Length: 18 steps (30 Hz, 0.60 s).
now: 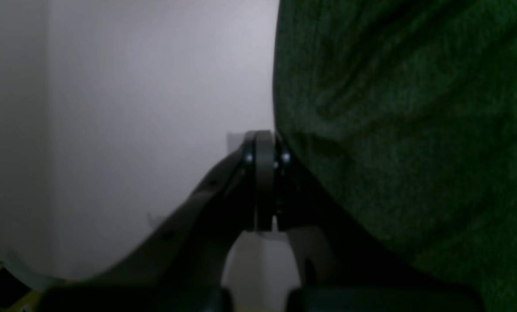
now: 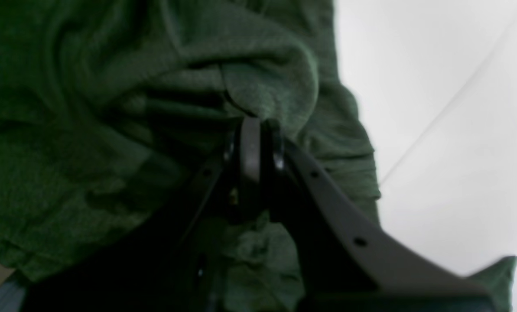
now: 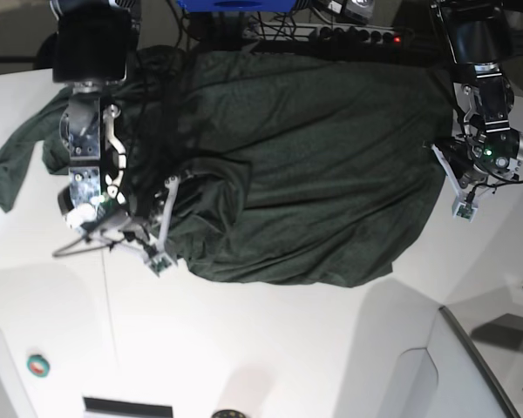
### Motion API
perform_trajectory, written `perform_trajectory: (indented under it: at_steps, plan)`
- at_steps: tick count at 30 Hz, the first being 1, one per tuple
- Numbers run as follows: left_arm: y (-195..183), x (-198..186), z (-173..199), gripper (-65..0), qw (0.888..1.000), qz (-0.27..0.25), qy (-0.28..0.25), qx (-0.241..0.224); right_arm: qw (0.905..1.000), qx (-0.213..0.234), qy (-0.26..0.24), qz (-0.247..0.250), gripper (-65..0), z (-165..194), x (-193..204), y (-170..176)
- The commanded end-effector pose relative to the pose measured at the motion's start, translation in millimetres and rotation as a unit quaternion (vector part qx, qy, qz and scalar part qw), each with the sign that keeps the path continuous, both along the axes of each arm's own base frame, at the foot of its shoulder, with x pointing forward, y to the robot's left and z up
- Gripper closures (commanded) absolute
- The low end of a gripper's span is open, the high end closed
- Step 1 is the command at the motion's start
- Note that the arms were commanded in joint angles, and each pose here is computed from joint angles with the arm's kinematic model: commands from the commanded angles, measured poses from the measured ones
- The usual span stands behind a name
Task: Layout the t-shirt on the table in an organized manner, then fold the t-shirt properly
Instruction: 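Pull the grasped fabric with the right gripper away from the left gripper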
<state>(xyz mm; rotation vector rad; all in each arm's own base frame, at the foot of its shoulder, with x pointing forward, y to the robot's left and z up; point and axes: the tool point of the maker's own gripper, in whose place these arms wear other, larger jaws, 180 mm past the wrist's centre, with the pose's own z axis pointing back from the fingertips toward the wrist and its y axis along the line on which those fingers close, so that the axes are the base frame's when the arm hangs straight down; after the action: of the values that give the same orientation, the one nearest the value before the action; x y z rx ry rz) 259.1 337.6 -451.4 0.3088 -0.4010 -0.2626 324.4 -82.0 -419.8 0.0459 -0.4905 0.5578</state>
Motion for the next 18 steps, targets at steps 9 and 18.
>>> perform_trajectory:
  at_steps: [9,18]
  plan:
    - [4,10,12,0.0,1.0,-0.003,-0.017,0.011,0.9948,0.042,-0.091,0.022,-1.5,77,154,15]
    - [4,5,8,0.0,1.0,-0.001,-0.011,0.01,0.9467,0.113,-0.286,-0.094,-50.0,158,257,-23]
